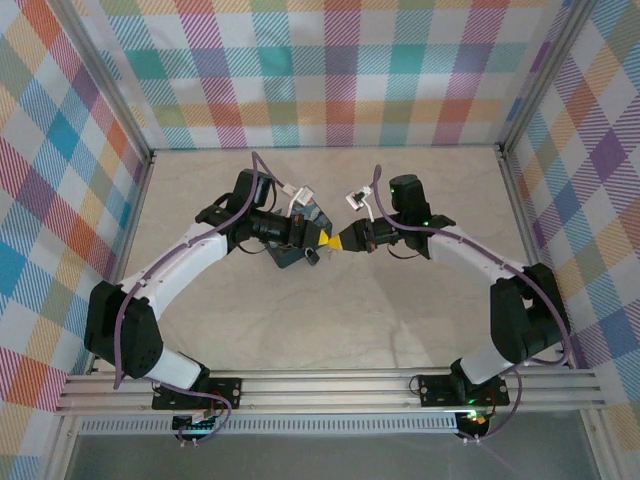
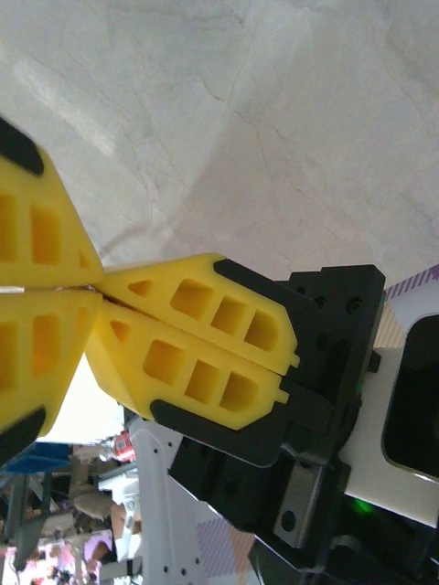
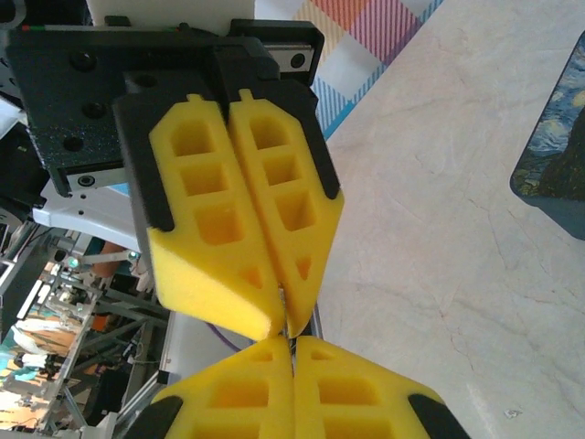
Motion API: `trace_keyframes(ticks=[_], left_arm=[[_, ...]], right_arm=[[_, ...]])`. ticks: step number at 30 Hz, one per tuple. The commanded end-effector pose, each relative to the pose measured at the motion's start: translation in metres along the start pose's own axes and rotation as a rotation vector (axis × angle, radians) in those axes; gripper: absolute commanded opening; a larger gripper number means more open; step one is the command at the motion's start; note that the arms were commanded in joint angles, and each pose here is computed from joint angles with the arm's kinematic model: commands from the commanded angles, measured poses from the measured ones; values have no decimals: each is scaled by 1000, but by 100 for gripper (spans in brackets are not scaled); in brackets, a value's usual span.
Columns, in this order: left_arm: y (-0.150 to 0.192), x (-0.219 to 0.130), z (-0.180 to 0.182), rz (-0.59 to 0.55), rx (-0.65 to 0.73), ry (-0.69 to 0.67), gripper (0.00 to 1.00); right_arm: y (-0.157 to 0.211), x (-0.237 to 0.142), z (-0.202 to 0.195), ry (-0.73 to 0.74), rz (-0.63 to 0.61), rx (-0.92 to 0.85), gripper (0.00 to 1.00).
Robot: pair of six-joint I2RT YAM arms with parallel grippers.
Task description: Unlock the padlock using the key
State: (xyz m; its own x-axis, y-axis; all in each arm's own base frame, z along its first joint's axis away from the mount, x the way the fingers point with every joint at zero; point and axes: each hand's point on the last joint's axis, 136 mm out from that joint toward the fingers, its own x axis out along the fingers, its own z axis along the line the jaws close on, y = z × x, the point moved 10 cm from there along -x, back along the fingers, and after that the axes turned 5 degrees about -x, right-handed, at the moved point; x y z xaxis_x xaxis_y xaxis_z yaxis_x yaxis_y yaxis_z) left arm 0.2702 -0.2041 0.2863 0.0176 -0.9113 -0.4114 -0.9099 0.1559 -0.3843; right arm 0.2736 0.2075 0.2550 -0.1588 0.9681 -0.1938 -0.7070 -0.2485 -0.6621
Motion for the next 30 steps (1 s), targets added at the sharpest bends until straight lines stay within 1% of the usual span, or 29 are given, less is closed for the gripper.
trace_keyframes(ticks=[1,4,5,10,15,17,23,30], left_arm=[[2,1,-11,22,67,59,0],[3,2,-8,26,61,48,0],[4,2,-7,24,55,35,0],[4,0,3,-6,22,-42,0],[3,-3,5,-37,9,-36,0],[3,-4,4,-39,7,-36,0],[2,-11,-1,-67,20,-13,0],[2,-18,-4,-80,23,-9,0]], right_arm=[[-7,6,6,-53,19,-32,0],[-7,6,6,-54,22,-35,3],[-7,6,6,-51,25,-34,5],[-5,-3,7,-26,-3,-41,30],[-7,-12,12,-3,-39,-52,45],[-6,-12,11,13,-42,-48,46],[0,-10,0,32,-34,-7,47],[5,-8,-4,15,-40,3,47]])
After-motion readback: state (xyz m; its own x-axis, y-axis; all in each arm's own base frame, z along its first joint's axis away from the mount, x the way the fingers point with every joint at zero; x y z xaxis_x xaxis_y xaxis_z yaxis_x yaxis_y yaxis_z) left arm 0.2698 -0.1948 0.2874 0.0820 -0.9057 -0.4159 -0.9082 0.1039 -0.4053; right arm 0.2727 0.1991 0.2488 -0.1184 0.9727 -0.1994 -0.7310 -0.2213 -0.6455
